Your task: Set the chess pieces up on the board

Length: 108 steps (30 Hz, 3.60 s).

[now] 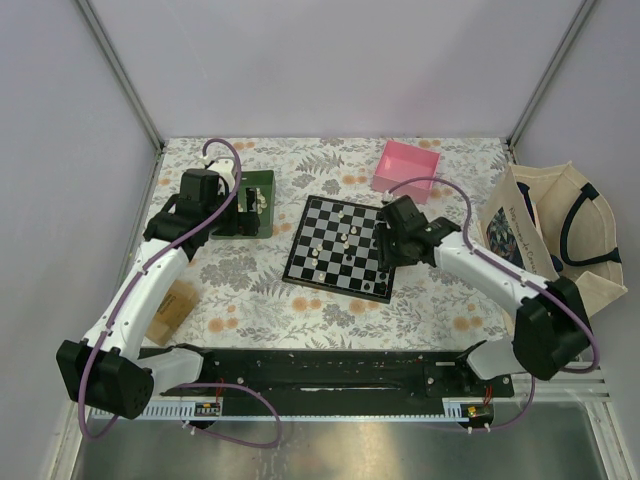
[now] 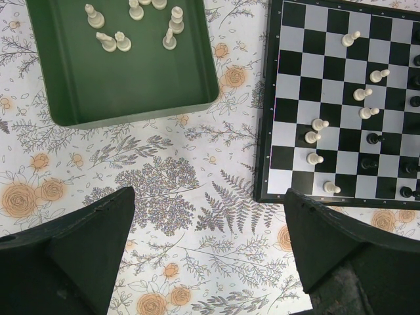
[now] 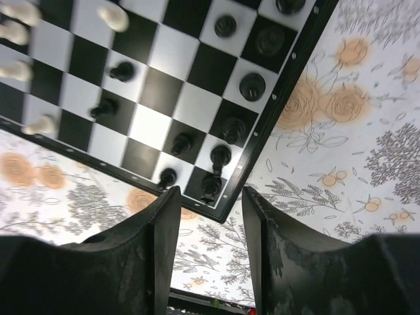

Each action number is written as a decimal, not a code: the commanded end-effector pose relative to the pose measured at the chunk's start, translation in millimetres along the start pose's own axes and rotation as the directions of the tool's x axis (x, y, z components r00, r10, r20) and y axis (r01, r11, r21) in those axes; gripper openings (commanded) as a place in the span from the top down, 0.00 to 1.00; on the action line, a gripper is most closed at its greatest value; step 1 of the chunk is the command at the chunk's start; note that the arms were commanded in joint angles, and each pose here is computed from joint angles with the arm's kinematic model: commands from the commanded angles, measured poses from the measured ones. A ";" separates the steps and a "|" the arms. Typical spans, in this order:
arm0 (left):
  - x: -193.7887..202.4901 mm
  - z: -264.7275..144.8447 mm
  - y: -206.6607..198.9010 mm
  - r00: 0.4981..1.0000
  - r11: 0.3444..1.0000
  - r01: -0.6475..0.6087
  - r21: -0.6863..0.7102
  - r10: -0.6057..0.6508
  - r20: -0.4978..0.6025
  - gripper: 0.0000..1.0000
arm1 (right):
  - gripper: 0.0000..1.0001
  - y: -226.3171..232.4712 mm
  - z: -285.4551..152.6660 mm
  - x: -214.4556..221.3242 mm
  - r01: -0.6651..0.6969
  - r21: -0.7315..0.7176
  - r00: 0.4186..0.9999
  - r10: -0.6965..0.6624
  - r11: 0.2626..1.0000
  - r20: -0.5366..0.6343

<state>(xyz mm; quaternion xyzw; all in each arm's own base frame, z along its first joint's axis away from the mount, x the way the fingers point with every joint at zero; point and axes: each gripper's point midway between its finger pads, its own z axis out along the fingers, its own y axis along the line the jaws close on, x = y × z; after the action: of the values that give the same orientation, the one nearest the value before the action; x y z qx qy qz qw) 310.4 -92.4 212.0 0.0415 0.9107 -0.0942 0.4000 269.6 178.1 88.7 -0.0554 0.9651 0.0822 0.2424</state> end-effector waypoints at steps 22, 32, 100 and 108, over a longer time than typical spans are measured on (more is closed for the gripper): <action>-17.5 -10.3 -2.3 0.998 1.000 -0.007 0.005 0.006 0.066 0.01 | 0.54 93.7 45.4 -57.5 0.064 -0.184 0.998 -0.065 0.981 -0.004; -15.9 -10.5 -1.3 0.998 1.000 -0.010 0.003 0.010 0.065 0.01 | 0.58 93.5 64.4 -58.2 0.065 -0.149 0.998 -0.068 0.987 -0.015; -15.4 -9.1 0.3 0.998 1.000 -0.012 -0.007 0.012 0.062 0.01 | 0.81 34.4 71.6 -32.9 0.071 0.042 0.996 -0.068 0.997 -0.060; -16.2 -10.5 0.3 0.998 1.000 -0.011 -0.006 0.011 0.066 0.01 | 0.81 11.8 72.7 -38.2 0.032 0.073 0.998 -0.028 0.997 -0.054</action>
<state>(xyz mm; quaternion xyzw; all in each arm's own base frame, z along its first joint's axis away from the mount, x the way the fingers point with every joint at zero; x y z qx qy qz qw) 310.4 -89.7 212.6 0.0386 0.9106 -0.0879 0.4019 326.8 222.8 38.8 -0.0763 0.9744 0.0605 0.2028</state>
